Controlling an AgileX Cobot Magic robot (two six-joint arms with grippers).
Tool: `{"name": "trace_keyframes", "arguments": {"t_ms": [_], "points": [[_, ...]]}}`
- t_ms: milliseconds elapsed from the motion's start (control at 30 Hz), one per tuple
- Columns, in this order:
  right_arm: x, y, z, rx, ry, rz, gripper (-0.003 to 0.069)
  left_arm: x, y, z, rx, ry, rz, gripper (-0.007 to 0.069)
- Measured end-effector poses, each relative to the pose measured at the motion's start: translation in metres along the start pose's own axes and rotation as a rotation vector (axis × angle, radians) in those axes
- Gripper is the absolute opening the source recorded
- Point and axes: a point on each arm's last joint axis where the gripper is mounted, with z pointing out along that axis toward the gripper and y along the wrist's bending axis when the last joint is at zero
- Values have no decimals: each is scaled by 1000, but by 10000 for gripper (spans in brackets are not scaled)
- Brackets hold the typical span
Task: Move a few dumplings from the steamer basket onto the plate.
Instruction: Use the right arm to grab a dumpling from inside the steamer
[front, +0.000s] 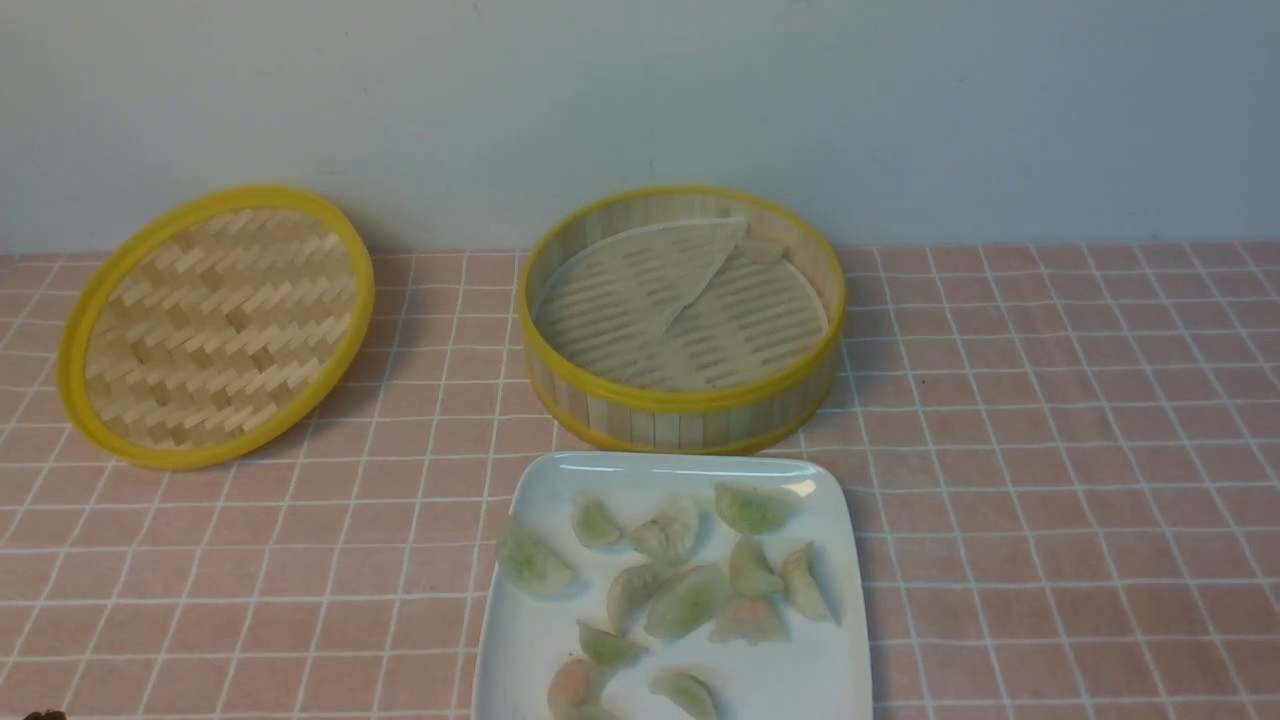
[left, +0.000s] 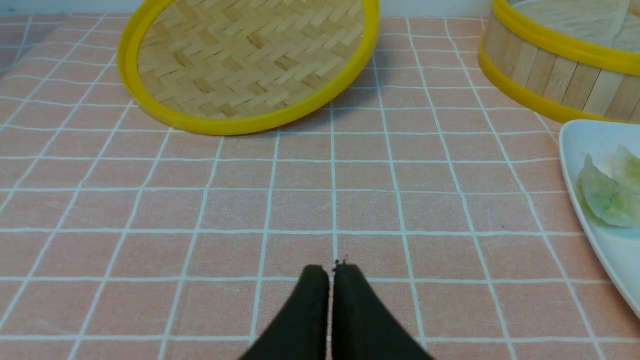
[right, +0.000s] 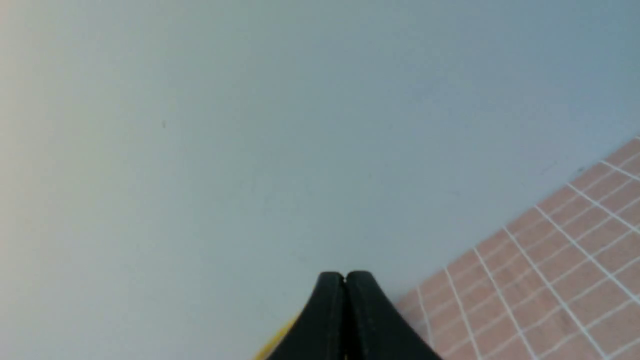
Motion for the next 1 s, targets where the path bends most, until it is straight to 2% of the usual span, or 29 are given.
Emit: {"name": "trace_keyframes", "arguments": {"t_ms": [167, 267, 333, 367, 400, 467, 500, 667, 833, 1000], "points": [[-10, 0, -1, -4, -106, 173, -10, 0, 0, 0, 0, 0, 0, -6], [-19, 13, 1, -35, -72, 170, -10, 0, 0, 0, 0, 0, 0, -6], [-33, 40, 8, -72, 44, 33, -10, 0, 0, 0, 0, 0, 0, -6], [-36, 43, 9, -78, 43, 19, -10, 0, 0, 0, 0, 0, 0, -6], [-46, 61, 18, -86, 138, -81, -10, 0, 0, 0, 0, 0, 0, -6], [-57, 87, 41, -44, 303, -229, -10, 0, 0, 0, 0, 0, 0, -6], [-60, 94, 51, -64, 399, -289, -10, 0, 0, 0, 0, 0, 0, -6], [-56, 120, 129, 7, 807, -545, -10, 0, 0, 0, 0, 0, 0, -6], [-36, 129, 218, 4, 1059, -681, -10, 0, 0, 0, 0, 0, 0, -6], [-3, 129, 302, -18, 1249, -685, -10, 0, 0, 0, 0, 0, 0, -6]]}}
